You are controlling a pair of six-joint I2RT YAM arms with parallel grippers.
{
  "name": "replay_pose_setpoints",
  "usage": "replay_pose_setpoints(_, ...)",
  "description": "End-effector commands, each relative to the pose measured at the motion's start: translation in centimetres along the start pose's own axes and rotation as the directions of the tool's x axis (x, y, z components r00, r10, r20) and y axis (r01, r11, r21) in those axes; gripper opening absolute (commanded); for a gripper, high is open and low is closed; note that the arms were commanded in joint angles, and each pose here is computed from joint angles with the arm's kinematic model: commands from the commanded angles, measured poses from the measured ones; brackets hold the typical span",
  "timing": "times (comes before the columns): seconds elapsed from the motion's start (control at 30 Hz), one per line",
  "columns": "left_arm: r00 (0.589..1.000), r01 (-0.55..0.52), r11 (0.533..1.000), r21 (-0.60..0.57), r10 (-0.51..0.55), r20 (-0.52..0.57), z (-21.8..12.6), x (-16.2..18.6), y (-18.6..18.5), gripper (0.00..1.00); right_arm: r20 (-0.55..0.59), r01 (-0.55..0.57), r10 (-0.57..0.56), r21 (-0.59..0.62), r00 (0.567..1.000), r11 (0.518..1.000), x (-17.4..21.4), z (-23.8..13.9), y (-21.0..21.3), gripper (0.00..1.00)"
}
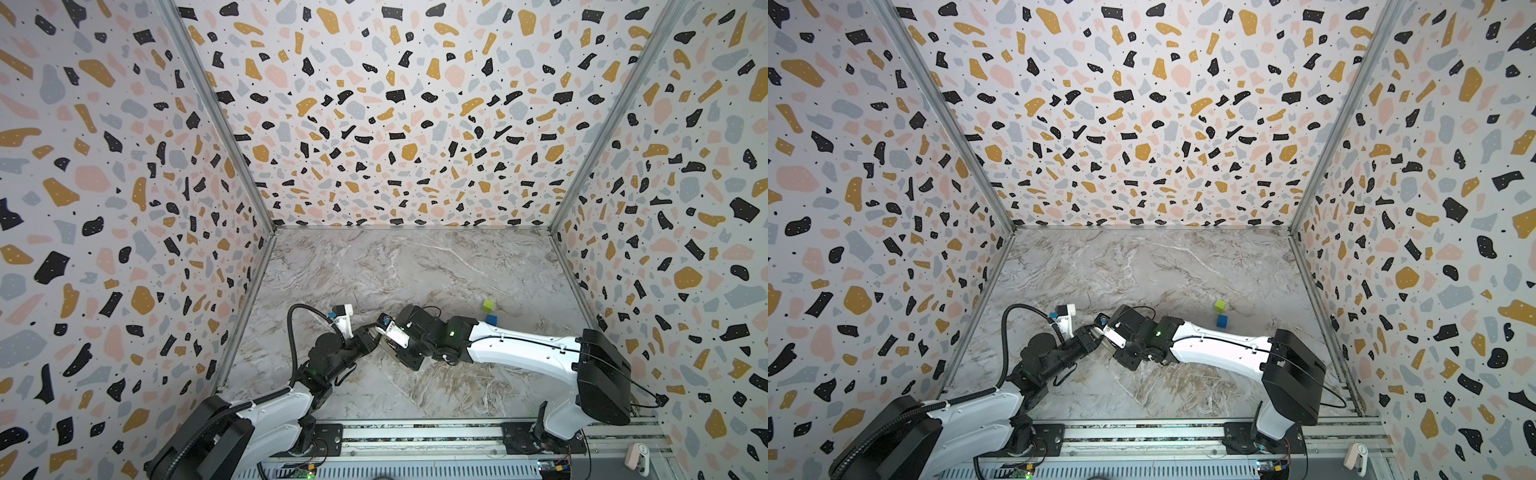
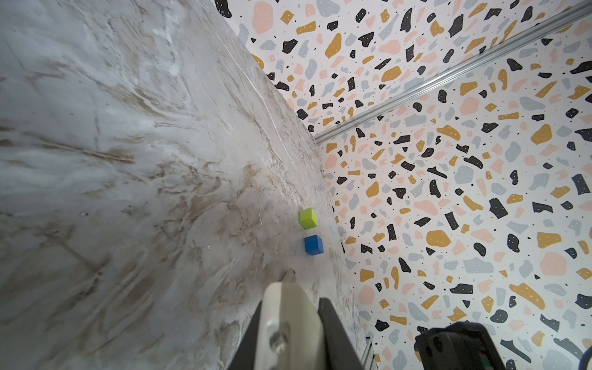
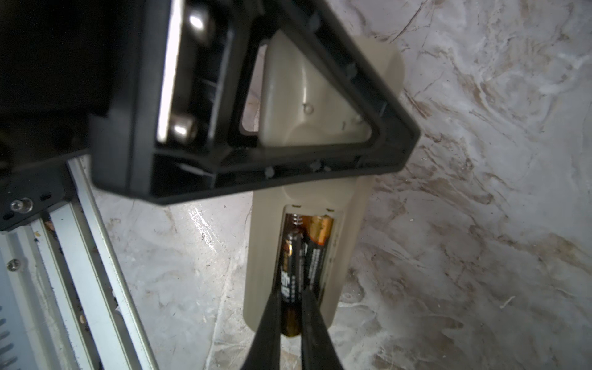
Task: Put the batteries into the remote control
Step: 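Carry the battery to the remote while the left gripper holds the remote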
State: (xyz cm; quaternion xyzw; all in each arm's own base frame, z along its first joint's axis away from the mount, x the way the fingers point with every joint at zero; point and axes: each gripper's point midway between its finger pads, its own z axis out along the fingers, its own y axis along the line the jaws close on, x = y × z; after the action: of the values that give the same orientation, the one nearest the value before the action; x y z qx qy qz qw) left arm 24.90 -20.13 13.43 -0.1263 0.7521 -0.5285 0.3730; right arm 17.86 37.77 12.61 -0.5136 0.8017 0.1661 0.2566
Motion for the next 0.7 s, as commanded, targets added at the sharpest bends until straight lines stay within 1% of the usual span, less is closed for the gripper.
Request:
replay_pose_setpoints(0.0, 1.000, 0.003, 0.985, 0.172, -0.004, 0.004, -0.3, -0.4, -3.9, 0.00, 0.036, 0.005, -0.004, -0.012, 0.999, 1.000, -1.4, -0.9, 0.5, 0.17)
replay_pose_setpoints(0.17, 1.000, 0.027, 0.984, 0.176, -0.027, 0.001, -0.3, -0.3, -3.6, 0.00, 0.050, 0.005, -0.005, -0.010, 0.999, 1.000, -1.5, -1.4, 0.5, 0.27)
replay_pose_setpoints(0.37, 0.999, 0.032, 0.984, 0.173, -0.032, -0.004, -0.2, -0.2, -3.5, 0.00, 0.060, 0.011, -0.011, -0.005, 0.998, 1.000, -1.6, -2.1, 0.5, 0.35)
replay_pose_setpoints(0.47, 1.000, 0.030, 0.984, 0.173, -0.029, -0.011, -0.1, -0.1, -3.5, 0.00, 0.084, 0.020, -0.018, -0.017, 0.996, 1.000, -2.1, -2.7, 0.9, 0.39)
replay_pose_setpoints(0.57, 0.999, 0.028, 0.987, 0.158, -0.024, -0.027, 0.1, 0.2, -3.2, 0.00, 0.119, 0.037, -0.031, -0.047, 0.992, 0.998, -2.7, -3.5, 1.6, 0.41)
replay_pose_setpoints(0.67, 0.999, 0.028, 0.988, 0.149, -0.021, -0.042, 0.3, 0.5, -3.0, 0.00, 0.149, 0.054, -0.044, -0.067, 0.988, 0.996, -3.3, -4.2, 2.1, 0.42)
